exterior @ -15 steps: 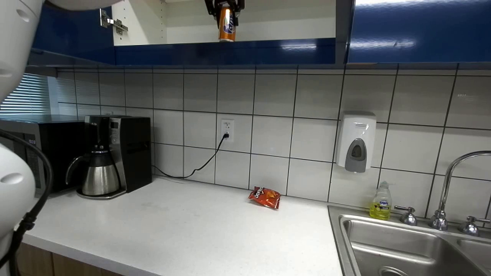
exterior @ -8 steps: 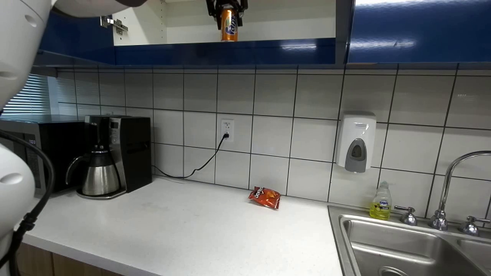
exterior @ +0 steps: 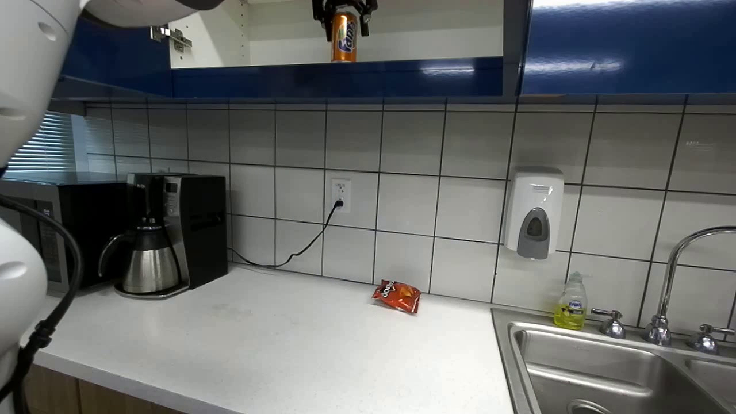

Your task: Put the can in the top cabinet

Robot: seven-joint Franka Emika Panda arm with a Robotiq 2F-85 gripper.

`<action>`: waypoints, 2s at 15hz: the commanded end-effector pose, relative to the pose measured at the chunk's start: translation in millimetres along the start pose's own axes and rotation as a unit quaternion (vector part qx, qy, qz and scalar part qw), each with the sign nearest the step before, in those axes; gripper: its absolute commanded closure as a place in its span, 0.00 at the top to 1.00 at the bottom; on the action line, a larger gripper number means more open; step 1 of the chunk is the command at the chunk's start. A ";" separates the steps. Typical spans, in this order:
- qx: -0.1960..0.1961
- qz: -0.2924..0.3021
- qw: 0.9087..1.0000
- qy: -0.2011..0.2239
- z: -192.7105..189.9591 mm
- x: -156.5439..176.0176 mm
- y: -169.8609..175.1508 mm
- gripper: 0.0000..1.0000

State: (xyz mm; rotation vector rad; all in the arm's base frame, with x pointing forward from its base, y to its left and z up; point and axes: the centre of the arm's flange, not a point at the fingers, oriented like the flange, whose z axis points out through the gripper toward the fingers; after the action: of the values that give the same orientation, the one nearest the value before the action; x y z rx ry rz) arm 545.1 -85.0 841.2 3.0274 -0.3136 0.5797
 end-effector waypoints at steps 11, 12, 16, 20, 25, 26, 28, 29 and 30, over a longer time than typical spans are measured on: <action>0.017 -0.021 0.998 -0.059 -18.0 -69.5 51.3 1.00; 0.016 -0.032 0.997 -0.065 -15.4 -80.9 52.1 1.00; 0.015 -0.084 0.992 -0.089 -10.4 -112.4 50.4 1.00; 0.029 -0.124 0.987 -0.101 -13.0 -135.2 49.6 1.00; 0.044 -0.129 0.984 -0.112 -7.5 -163.5 53.8 1.00; 0.044 -0.128 0.984 -0.118 -4.3 -168.4 54.4 1.00; 0.050 -0.125 0.982 -0.130 5.7 -178.0 56.3 1.00; 0.051 -0.121 0.982 -0.133 12.4 -182.7 56.9 1.00; 0.050 -0.118 0.982 -0.140 19.1 -188.0 57.2 1.00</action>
State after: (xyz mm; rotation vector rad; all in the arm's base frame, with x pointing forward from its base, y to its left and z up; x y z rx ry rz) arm 406.6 -113.2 817.4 3.1711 0.0637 0.1622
